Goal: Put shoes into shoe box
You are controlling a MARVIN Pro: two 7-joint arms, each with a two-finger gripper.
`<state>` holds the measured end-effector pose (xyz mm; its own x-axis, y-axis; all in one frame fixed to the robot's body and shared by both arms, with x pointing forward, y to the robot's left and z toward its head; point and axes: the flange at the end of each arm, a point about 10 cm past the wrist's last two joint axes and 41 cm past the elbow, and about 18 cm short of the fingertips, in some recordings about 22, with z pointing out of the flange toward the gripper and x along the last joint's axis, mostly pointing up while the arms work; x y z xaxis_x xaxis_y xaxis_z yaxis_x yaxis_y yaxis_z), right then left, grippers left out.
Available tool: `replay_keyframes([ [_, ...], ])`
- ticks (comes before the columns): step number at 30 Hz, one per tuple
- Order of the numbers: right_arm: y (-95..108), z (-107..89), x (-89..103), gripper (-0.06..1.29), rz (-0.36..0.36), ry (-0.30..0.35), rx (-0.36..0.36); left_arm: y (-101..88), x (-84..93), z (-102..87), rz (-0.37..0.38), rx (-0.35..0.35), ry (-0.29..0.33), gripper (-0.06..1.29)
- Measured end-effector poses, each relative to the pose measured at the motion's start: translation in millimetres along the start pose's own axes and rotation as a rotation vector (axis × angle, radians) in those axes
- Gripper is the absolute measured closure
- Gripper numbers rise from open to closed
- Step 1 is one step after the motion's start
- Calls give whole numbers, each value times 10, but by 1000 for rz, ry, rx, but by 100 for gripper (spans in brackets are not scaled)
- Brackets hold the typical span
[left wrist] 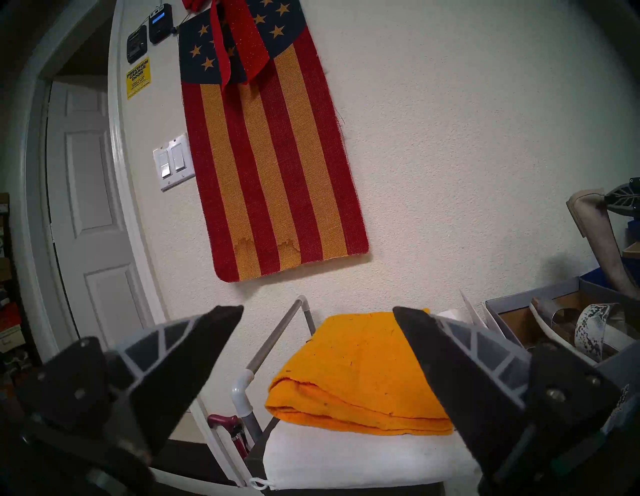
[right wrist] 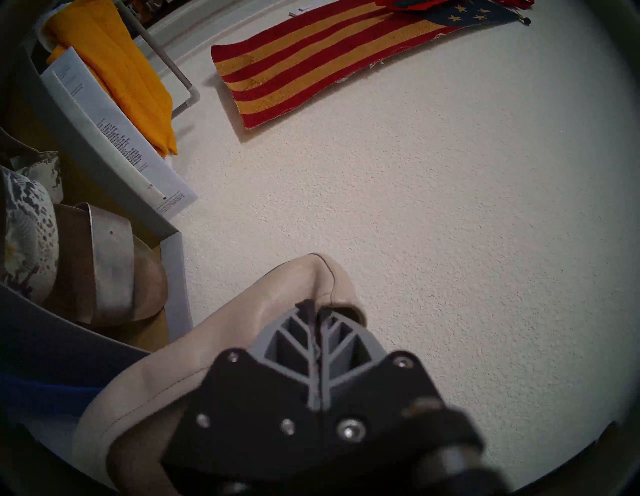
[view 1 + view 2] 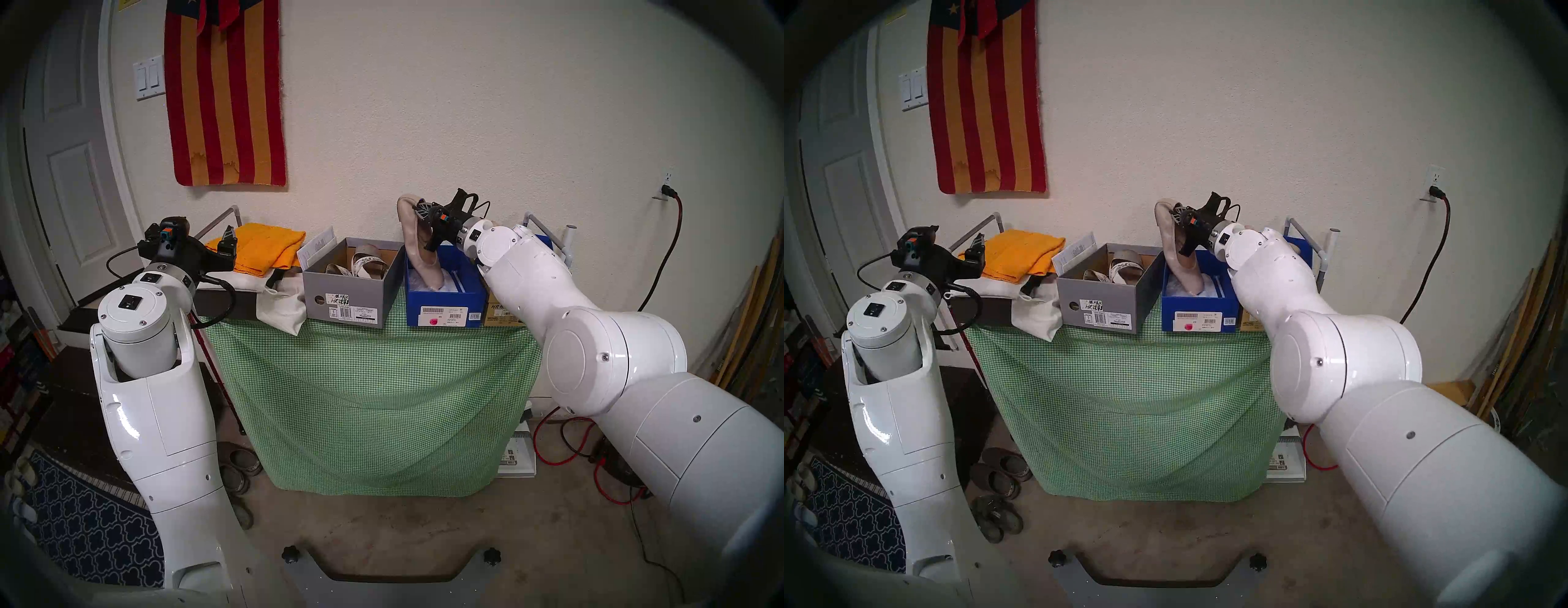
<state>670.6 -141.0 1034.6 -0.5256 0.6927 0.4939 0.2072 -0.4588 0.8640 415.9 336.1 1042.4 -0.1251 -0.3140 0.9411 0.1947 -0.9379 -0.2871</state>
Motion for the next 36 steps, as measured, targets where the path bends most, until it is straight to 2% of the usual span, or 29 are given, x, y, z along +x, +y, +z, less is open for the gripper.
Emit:
replay_keyframes([
  [20, 3, 50, -35, 125, -33, -91, -24, 0, 4, 2, 0, 0, 0, 1],
  [36, 225, 159, 128, 125, -67, -120, -74, -1, 6, 3, 1, 1, 0, 1],
])
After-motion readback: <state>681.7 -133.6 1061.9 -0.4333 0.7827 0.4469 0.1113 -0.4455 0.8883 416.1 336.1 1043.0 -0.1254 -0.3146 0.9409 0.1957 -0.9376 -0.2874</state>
